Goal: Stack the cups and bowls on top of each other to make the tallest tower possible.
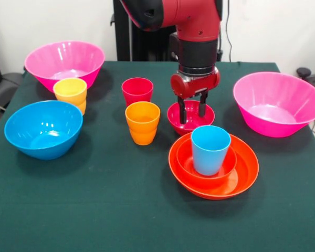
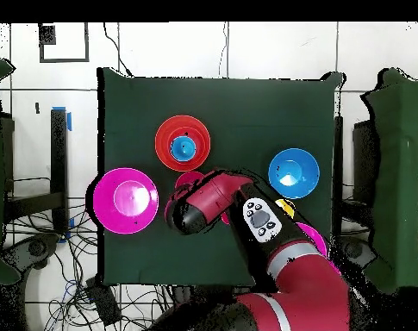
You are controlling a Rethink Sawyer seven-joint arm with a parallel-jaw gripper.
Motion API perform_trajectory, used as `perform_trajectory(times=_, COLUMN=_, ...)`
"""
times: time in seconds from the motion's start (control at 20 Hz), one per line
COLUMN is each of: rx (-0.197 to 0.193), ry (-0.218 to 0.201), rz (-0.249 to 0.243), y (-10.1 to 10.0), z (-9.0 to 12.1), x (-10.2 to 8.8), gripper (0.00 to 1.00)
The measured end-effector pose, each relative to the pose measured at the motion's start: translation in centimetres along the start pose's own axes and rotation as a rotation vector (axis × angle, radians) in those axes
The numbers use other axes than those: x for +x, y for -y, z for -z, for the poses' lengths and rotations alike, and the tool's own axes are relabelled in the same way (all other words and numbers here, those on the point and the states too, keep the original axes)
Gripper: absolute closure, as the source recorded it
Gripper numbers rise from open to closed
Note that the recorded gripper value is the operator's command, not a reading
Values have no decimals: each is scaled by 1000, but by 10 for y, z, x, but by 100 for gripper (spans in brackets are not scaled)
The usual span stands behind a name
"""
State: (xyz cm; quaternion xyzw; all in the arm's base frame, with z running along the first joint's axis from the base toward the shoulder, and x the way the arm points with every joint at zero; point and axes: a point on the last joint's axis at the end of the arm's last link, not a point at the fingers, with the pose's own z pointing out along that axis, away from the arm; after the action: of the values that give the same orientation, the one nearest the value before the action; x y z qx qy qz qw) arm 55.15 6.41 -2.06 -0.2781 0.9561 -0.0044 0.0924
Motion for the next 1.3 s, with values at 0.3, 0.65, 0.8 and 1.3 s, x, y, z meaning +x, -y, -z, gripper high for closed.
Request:
perform_trajectory(times=0.3, rx=6, ry=-1, rz=-2, y=2, z=-2, x=-1, gripper=0)
perform_trajectory(times=0.65, rx=9, ry=-3, rz=-4, y=4, z=-3, x=0, gripper=100)
perform_trajectory(times=0.8, rx=9, ry=-3, rz=-6, y=5, z=-3, x=1, gripper=100)
perform_trajectory(times=1.3, rx=16, ry=0, rz=-70, y=36, z=-1, x=14, gripper=100)
